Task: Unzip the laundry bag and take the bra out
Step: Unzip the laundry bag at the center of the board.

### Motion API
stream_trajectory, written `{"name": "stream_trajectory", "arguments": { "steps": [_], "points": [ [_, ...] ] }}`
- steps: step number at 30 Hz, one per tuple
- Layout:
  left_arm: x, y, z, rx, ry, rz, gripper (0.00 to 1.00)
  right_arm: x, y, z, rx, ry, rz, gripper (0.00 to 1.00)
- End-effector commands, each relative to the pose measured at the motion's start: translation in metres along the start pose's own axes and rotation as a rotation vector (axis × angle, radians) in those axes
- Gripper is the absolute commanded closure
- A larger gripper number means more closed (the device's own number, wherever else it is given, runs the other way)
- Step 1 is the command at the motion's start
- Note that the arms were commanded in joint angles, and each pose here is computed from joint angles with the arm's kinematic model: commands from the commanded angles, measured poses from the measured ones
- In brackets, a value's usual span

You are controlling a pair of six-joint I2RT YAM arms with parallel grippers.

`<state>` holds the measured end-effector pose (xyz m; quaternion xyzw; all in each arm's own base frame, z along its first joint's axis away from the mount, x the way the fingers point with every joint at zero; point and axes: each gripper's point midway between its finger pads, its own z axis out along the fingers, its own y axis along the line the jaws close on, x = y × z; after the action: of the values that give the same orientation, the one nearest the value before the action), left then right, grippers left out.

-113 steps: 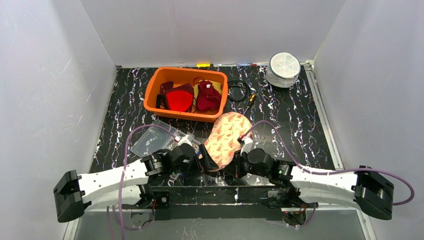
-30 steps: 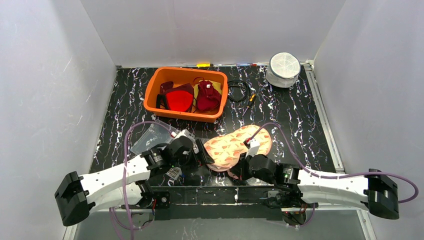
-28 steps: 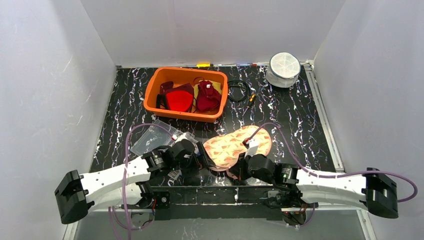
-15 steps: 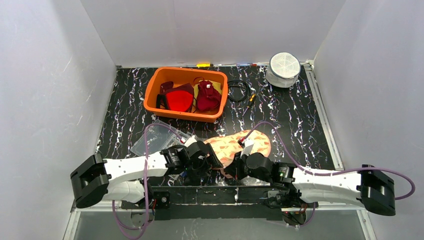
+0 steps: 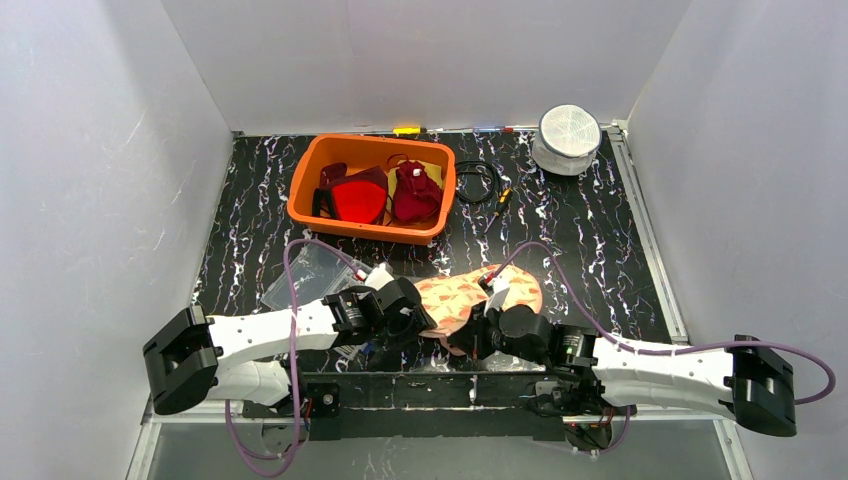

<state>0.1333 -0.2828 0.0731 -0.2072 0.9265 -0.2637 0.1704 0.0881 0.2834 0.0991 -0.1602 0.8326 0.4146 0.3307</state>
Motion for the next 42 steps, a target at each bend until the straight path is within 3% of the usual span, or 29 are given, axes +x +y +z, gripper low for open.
{"name": "stream_trajectory", "arguments": {
  "steps": [1,10,28,39,42],
  "points": [
    [-0.013,0.002,-0.002,-0.031,-0.066,0.005,0.59,-0.008,0.011,-0.002,-0.04,-0.026,0.0,0.99],
    [-0.022,0.008,-0.009,-0.039,-0.11,-0.007,1.0,-0.005,-0.001,-0.009,0.006,-0.021,0.006,0.99],
    [-0.04,0.014,-0.03,-0.002,-0.172,0.05,1.0,-0.007,-0.038,-0.031,0.184,-0.05,0.047,0.99],
    [-0.045,-0.007,-0.014,0.002,-0.066,0.194,1.0,0.001,-0.048,-0.027,0.214,-0.049,0.067,0.99],
    [-0.049,-0.011,-0.007,-0.007,-0.025,0.207,0.95,-0.004,-0.043,-0.024,0.195,-0.065,0.067,0.99]
  ]
}}
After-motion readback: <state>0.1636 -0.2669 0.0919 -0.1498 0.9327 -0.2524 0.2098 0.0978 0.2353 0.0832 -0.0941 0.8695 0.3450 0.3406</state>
